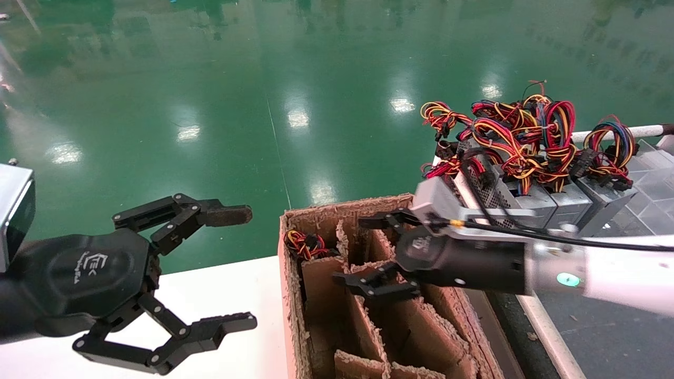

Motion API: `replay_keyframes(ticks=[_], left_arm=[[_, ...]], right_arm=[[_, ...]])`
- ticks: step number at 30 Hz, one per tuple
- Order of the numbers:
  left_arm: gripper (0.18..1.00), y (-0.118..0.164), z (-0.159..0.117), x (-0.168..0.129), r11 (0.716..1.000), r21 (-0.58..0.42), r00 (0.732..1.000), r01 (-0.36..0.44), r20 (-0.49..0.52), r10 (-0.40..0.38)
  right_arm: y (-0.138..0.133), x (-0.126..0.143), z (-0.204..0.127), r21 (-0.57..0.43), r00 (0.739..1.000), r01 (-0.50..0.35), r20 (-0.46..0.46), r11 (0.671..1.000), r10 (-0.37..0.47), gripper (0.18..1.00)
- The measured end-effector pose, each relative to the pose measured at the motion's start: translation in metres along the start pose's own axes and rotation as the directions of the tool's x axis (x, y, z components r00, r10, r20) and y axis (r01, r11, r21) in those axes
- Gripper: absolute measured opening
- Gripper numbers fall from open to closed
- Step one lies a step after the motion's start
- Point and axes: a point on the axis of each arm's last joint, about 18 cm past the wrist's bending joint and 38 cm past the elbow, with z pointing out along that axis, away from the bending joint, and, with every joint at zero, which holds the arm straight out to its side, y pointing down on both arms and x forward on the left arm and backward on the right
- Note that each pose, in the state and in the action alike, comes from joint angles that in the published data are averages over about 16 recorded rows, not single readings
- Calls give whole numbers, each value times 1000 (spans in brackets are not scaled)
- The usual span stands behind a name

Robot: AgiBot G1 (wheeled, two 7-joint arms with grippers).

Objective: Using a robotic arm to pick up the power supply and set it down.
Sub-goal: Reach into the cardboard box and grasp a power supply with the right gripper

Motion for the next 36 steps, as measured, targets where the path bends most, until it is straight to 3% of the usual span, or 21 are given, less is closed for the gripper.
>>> replay_keyframes(ticks=[17, 24, 36], left_arm=[[1001, 0, 0, 0, 1000, 0, 1000, 0, 0, 0], [1001, 0, 0, 0, 1000, 0, 1000, 0, 0, 0], [1001, 0, 0, 0, 1000, 0, 1000, 0, 0, 0]], right_arm=[[20, 23, 80, -24, 999, 43, -14, 999, -43, 1000], [26, 24, 94, -25, 998, 59, -16, 998, -59, 989], [32, 28, 99, -17, 999, 46, -26, 999, -47, 878]])
